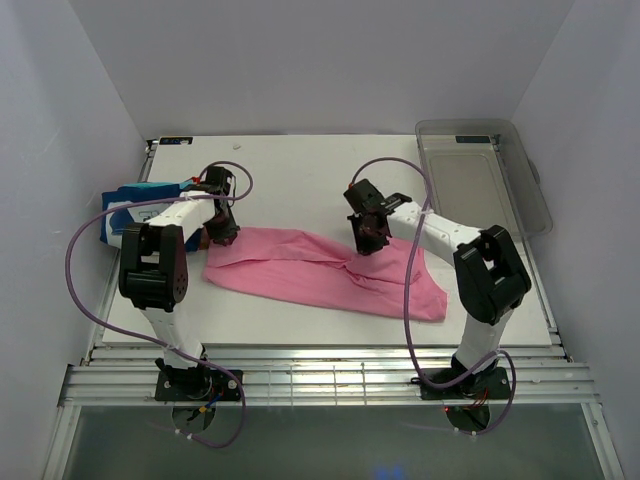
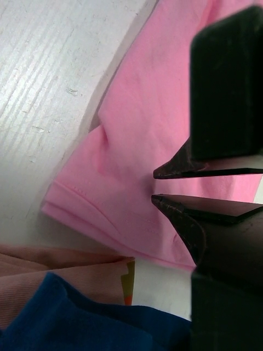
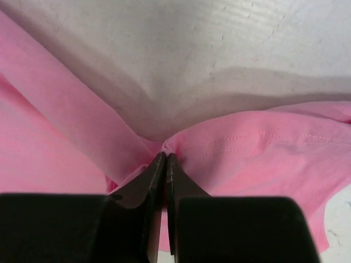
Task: Fold and stack the t-shirts
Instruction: Fold the other side of the tshirt into a rectangle
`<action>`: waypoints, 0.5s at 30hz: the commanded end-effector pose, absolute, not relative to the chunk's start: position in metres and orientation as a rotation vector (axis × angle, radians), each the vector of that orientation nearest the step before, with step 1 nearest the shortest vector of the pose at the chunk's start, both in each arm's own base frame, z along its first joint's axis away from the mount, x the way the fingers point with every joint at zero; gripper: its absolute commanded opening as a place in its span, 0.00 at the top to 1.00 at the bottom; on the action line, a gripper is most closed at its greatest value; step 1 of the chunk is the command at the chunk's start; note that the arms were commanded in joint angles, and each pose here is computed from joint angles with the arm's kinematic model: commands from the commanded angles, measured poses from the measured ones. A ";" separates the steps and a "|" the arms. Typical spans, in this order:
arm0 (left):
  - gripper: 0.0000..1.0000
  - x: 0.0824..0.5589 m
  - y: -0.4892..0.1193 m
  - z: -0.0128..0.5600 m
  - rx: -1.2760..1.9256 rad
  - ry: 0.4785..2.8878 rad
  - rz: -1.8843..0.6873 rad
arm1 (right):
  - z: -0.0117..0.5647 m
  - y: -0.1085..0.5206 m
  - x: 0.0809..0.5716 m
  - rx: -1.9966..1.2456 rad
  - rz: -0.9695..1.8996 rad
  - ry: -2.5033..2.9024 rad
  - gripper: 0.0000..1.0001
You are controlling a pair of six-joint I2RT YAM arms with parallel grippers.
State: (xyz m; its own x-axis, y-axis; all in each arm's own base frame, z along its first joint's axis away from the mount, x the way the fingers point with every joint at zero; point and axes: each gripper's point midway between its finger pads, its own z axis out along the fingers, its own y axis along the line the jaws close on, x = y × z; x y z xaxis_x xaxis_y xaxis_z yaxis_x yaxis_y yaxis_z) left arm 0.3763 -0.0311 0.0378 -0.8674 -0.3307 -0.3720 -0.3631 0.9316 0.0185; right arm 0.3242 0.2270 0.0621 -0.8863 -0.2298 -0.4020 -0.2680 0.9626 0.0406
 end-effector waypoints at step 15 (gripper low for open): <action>0.81 0.355 -0.035 0.038 -0.504 2.706 0.058 | 0.052 0.219 0.346 -0.247 -0.166 2.650 0.92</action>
State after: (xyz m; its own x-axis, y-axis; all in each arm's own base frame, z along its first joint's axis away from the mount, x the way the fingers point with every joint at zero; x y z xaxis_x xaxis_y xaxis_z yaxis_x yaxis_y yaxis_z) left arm 0.3526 -0.0349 0.0261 -0.8807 -0.3346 -0.3352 -0.3547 0.9350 -0.0013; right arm 0.3180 0.2154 0.0385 -0.8972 -0.2213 -0.3821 -0.1930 0.9748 -0.1115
